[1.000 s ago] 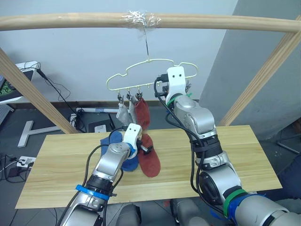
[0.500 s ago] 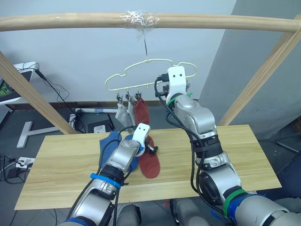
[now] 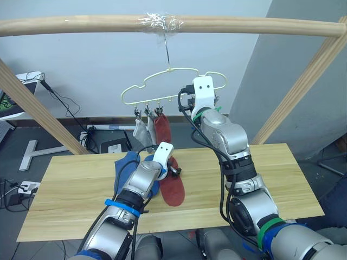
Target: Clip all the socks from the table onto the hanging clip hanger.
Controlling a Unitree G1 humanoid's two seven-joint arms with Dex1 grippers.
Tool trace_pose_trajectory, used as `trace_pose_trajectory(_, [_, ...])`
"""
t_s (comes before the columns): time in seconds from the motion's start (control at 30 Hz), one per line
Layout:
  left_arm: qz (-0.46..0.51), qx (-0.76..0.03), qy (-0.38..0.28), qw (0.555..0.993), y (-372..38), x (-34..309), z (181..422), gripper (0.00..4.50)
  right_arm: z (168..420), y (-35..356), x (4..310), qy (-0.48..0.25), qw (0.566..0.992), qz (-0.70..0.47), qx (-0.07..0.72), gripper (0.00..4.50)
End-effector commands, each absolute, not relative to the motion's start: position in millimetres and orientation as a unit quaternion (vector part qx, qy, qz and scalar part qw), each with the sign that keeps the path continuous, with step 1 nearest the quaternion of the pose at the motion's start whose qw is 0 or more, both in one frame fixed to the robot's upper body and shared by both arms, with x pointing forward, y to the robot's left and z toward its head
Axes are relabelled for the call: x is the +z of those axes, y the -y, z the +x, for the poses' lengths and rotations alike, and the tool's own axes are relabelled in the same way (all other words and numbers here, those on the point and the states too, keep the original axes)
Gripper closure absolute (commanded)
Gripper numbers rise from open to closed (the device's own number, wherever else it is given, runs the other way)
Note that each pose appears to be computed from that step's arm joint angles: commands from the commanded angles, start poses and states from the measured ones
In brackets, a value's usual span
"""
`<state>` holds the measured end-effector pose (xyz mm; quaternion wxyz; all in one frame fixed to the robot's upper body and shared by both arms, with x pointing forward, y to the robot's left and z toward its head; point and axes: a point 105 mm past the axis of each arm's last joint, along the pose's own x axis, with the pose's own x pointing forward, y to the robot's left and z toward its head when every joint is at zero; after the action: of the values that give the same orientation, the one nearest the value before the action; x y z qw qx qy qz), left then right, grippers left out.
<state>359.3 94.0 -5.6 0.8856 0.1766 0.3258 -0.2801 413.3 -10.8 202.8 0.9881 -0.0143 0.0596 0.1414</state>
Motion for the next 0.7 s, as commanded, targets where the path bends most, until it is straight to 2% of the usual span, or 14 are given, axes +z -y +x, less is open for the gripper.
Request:
trace_pose_trajectory(0.03, [0.184, -0.29, -0.337, 0.877, -91.0, -13.0, 353.2, 1.66, 409.2, 8.5, 222.0, -0.025, 0.989, -0.007, 0.143, 4.43])
trace_pose_trajectory(0.3, [0.197, -0.282, -0.325, 0.881, -96.2, -7.3, 356.9, 4.0, 409.7, 8.5, 222.0, -0.025, 0.989, -0.009, 0.144, 4.43])
trace_pose_trajectory(0.5, [0.203, -0.283, -0.264, 0.9, -100.3, 26.3, 362.0, 4.0, 409.6, 8.1, 221.9, -0.025, 0.989, -0.008, 0.144, 4.43])
trace_pose_trajectory(0.7, [0.208, -0.289, -0.215, 0.909, -105.8, 59.6, 352.3, 4.0, 409.4, 8.1, 221.8, -0.025, 0.989, -0.008, 0.144, 4.43])
